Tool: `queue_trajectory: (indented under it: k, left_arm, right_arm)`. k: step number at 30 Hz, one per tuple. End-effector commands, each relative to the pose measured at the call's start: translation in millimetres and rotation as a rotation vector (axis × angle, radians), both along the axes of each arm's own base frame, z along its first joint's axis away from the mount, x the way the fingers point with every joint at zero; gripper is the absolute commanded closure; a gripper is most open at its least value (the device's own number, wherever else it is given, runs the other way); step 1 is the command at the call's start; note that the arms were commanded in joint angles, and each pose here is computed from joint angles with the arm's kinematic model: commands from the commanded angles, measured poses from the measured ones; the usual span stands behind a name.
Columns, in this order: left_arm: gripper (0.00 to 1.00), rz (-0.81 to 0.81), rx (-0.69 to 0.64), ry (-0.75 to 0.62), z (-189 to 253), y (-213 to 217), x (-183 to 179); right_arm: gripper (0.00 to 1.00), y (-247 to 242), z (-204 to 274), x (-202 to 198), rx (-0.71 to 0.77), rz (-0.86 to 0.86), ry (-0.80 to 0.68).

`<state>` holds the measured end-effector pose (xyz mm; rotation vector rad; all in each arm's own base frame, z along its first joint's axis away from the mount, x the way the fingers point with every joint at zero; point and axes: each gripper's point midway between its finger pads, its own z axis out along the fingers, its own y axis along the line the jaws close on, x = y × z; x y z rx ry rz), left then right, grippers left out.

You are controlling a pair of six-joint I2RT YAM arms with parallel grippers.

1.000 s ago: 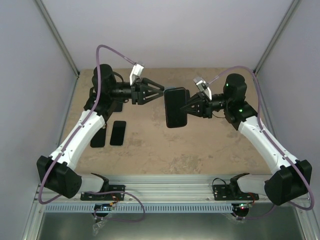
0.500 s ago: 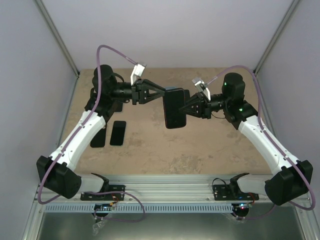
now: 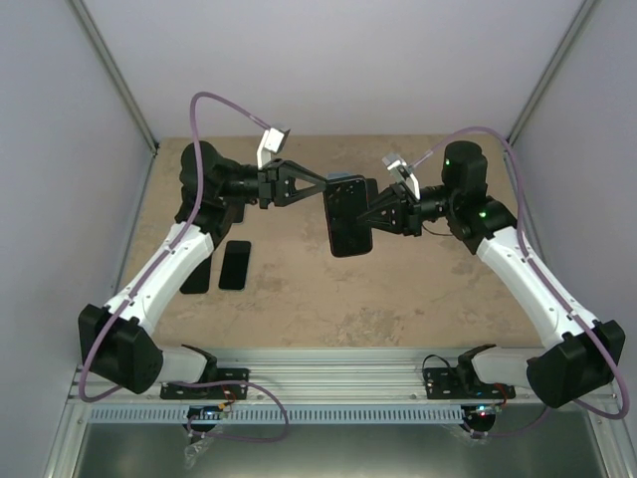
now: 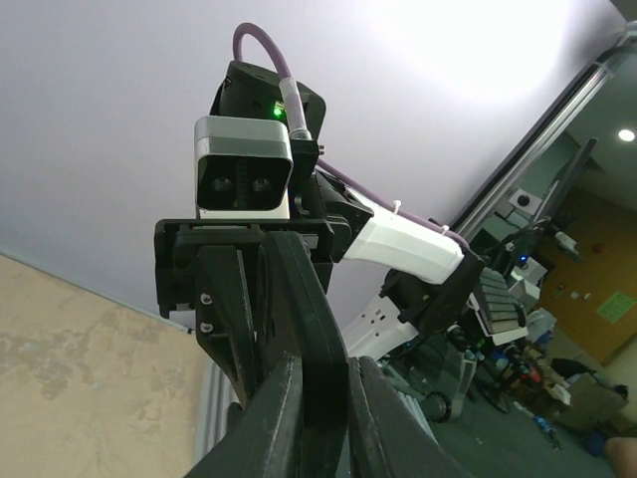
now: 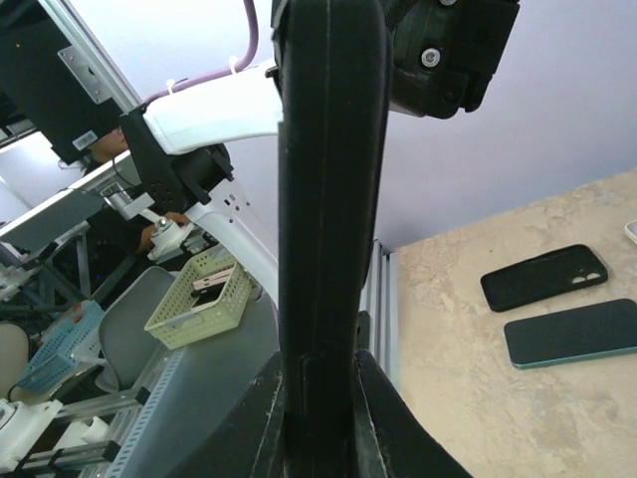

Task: Take the phone out of the phone case
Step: Remove the phone case from the phone.

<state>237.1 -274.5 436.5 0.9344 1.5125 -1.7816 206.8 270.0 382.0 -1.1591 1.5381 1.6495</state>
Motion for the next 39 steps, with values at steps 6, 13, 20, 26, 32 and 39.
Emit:
queue_trajectory:
  k: [6, 13, 20, 26, 32, 39]
  left_arm:
    - [0.92, -0.013, -0.003, 0.068, -15.8, 1.6, 8.8]
    - [0.90, -0.048, -0.023, 0.038, -11.7, 5.6, -4.3]
    - [0.92, -0.054, -0.035, 0.030, -13.9, 9.6, -14.7]
    - [0.90, -0.033, -0.019, 0.027, -20.6, 9.7, -14.2]
    - [0.83, -0.055, -0.040, 0.011, -13.4, 12.8, -23.4]
    - [0.78, -0.061, -0.040, 0.006, -18.0, 15.5, -31.0]
  right_arm:
    - [1.00, -6.4, 44.2, -46.5, 0.109, 0.197, -0.212]
    - [0.99, -7.1, 43.6, -47.9, 0.113, 0.197, -0.233]
    - [0.99, -7.8, 50.1, -51.0, 0.126, 0.212, -0.267]
    - [1.00, -6.6, 54.5, -59.6, 0.154, 0.246, -0.329]
    - [0.99, -1.8, 51.1, -59.7, 0.145, 0.230, -0.371]
    - [0.99, 0.6, 46.4, -62.3, 0.131, 0.214, -0.439]
